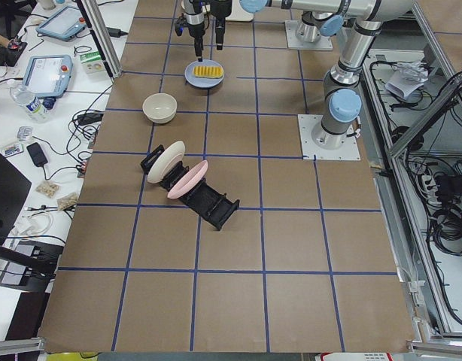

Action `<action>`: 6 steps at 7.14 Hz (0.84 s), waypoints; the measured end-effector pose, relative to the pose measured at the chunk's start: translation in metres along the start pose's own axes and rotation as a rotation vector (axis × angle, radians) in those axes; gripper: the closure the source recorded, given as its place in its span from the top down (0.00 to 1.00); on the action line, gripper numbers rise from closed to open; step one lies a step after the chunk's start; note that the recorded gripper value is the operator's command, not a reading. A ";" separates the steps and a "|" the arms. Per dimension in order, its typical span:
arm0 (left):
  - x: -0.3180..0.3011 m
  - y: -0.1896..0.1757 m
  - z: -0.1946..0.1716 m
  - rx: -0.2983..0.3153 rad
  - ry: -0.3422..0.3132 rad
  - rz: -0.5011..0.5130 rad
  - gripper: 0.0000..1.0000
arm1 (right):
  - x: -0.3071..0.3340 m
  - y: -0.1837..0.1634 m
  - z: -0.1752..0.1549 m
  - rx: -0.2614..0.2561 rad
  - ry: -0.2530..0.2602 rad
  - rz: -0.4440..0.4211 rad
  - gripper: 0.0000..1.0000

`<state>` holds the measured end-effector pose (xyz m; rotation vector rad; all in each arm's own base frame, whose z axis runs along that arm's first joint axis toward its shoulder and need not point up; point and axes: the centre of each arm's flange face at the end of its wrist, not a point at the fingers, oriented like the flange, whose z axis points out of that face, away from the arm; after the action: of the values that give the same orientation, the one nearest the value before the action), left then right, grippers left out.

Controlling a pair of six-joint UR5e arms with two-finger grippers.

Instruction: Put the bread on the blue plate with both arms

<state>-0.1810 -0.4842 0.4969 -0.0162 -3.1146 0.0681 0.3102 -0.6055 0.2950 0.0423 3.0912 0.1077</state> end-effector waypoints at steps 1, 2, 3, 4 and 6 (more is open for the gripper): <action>0.000 0.000 0.000 0.000 0.002 -0.001 1.00 | 0.038 0.000 -0.032 -0.013 0.001 0.057 1.00; 0.000 -0.001 0.001 0.000 0.003 -0.002 1.00 | 0.068 0.009 -0.062 -0.027 0.003 0.101 1.00; 0.000 0.000 0.000 0.000 0.004 -0.003 1.00 | 0.091 0.023 -0.094 -0.033 0.002 0.137 1.00; 0.000 0.000 -0.001 0.002 0.004 -0.003 1.00 | 0.113 0.042 -0.127 -0.037 0.000 0.160 1.00; -0.001 0.002 -0.003 0.007 0.003 -0.005 1.00 | 0.154 0.079 -0.179 -0.044 -0.006 0.125 1.00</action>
<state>-0.1797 -0.4821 0.5000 -0.0085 -3.1118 0.0782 0.1495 -0.5350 0.4715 0.2331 3.0769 0.1797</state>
